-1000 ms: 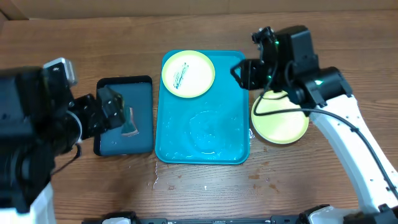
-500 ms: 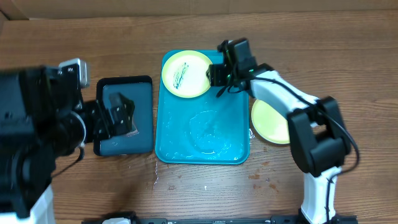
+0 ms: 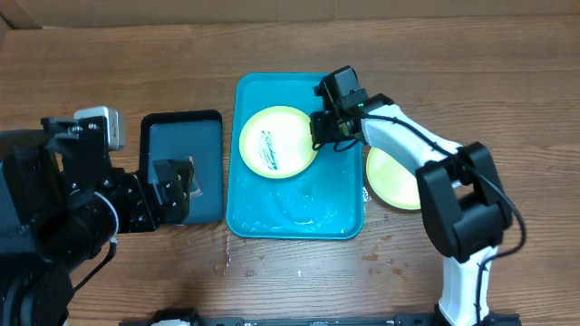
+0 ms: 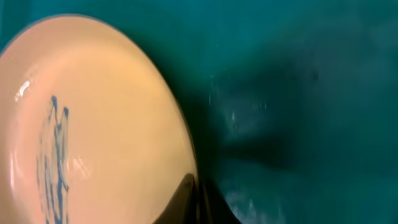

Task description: Clean dirty plates on tray and stack at the side

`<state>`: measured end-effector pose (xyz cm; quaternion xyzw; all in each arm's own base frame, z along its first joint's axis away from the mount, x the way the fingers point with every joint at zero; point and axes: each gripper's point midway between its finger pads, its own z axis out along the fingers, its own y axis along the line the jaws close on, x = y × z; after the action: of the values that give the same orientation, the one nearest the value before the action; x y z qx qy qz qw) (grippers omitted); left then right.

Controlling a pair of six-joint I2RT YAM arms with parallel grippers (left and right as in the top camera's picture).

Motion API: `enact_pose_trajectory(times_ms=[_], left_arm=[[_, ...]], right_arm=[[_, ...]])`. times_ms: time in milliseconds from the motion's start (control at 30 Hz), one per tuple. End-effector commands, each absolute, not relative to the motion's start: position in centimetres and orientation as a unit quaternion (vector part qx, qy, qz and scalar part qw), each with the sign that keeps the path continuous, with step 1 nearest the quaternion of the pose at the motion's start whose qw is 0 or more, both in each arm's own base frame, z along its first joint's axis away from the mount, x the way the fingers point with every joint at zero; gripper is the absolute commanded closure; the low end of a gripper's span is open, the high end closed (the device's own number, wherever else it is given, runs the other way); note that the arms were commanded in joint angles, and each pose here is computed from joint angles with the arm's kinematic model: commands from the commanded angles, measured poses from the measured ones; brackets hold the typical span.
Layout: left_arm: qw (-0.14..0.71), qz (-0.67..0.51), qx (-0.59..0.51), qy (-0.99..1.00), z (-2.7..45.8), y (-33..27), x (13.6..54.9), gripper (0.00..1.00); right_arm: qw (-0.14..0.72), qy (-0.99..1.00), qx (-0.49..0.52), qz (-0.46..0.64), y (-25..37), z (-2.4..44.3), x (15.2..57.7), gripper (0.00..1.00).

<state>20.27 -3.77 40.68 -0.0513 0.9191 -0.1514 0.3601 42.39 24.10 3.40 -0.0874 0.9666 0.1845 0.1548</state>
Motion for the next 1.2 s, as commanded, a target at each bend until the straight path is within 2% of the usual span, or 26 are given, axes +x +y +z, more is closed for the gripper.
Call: enact_pose_trajectory(times_ms=[0,167,300,400,500,600,667,733,767,867,1000,1100,1167], left_arm=[[0.366,-0.151,-0.037,0.917,40.9,-3.9,20.3,0.0],[0.366,-0.151,-0.037,0.917,40.9,-3.9,20.3,0.0],[0.368,-0.151,-0.037,0.917,41.0,-3.9,20.4,0.0],[0.364,-0.151,-0.038,0.918,40.8,-3.9,20.6,0.0],[0.363,-0.152,-0.038,0.918,40.8,-3.9,20.7,0.0],[0.36,-0.151,-0.039,0.92,40.7,-3.9,20.7,0.0],[0.353,-0.143,-0.043,0.923,40.3,-3.6,20.8,0.0],[0.344,-0.125,-0.054,0.929,39.8,-2.9,20.8,0.0],[0.335,-0.113,-0.065,0.933,39.4,-2.4,20.8,0.0],[0.312,-0.074,-0.124,0.939,37.9,-0.6,21.2,0.0],[0.264,-0.03,-0.217,0.939,34.7,1.6,21.8,0.0],[0.221,-0.024,-0.223,0.949,31.5,1.6,23.0,0.0],[0.194,-0.018,-0.227,0.954,29.1,1.7,24.0,0.06]], right_arm=[[0.195,0.955,-0.092,0.204,23.7,11.1,41.2,0.96],[0.133,0.972,-0.038,0.192,21.8,12.8,37.1,0.96],[0.056,0.984,0.027,0.17,20.8,10.7,33.8,0.96],[0.033,0.984,0.063,0.163,21.4,8.7,32.3,0.96],[0.051,0.979,0.089,0.177,23.0,6.6,32.2,0.96],[0.113,0.975,0.077,0.176,24.1,5.2,33.5,0.96],[0.145,0.976,0.072,0.144,23.4,5.1,34.2,0.91],[0.156,0.977,0.04,0.141,23.4,6.2,34.4,0.78],[0.162,0.977,0.025,0.14,23.4,7.1,34.5,0.76],[0.192,0.97,-0.015,0.145,23.0,11.4,35.0,0.72],[0.234,0.959,-0.015,0.162,21.5,17.2,34.9,0.69],[0.26,0.949,-0.014,0.175,20.5,20.5,34.1,0.63],[0.269,0.945,-0.016,0.185,20.2,22.0,33.1,0.6]])
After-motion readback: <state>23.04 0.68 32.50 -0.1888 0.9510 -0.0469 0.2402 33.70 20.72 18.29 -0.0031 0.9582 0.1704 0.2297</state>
